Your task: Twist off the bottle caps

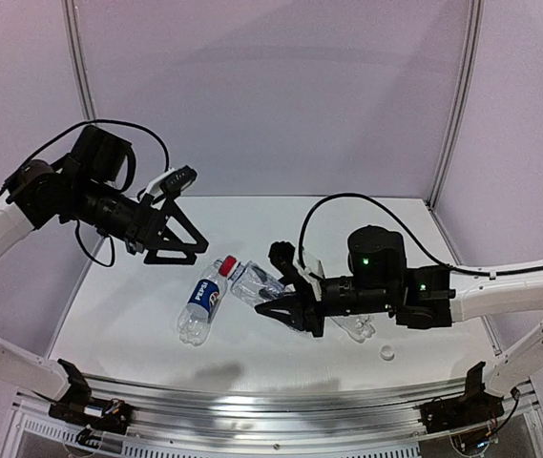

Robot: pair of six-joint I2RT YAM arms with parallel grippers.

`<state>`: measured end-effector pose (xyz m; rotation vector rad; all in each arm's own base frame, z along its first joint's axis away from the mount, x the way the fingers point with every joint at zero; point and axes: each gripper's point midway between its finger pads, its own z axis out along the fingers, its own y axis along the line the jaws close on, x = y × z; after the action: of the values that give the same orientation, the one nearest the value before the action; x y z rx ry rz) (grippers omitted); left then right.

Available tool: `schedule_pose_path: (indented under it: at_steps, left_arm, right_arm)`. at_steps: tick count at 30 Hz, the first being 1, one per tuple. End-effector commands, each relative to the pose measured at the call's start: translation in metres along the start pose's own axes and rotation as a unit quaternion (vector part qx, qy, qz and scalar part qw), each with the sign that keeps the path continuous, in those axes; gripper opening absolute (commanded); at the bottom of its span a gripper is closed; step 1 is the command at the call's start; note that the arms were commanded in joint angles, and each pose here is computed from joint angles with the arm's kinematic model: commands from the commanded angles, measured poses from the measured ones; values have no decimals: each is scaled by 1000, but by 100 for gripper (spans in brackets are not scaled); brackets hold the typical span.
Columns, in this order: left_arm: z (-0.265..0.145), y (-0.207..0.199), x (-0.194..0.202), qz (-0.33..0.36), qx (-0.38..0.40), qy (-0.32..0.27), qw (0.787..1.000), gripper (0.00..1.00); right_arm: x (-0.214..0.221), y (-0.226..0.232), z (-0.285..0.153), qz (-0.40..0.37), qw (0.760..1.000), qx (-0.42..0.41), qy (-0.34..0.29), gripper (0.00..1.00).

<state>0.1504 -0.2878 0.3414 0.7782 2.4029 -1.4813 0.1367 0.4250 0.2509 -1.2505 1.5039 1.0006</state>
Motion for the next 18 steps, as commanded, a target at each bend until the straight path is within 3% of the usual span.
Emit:
schedule_pose_path:
  at_steps: [1,7,18]
  left_arm:
    - [-13,-12,-51,55,-2,-123,991,96]
    - [-12,-26,-94,66,40,-226,971,88]
    - [26,-56,-119,91,82,-204,971,80]
  right_arm:
    - [-26,-22,-20,111,989,77,-54,11]
    - [-48,-29,-39,175,975,98,-99,5]
    - [-64,-28,-52,183,971,96,-122,0]
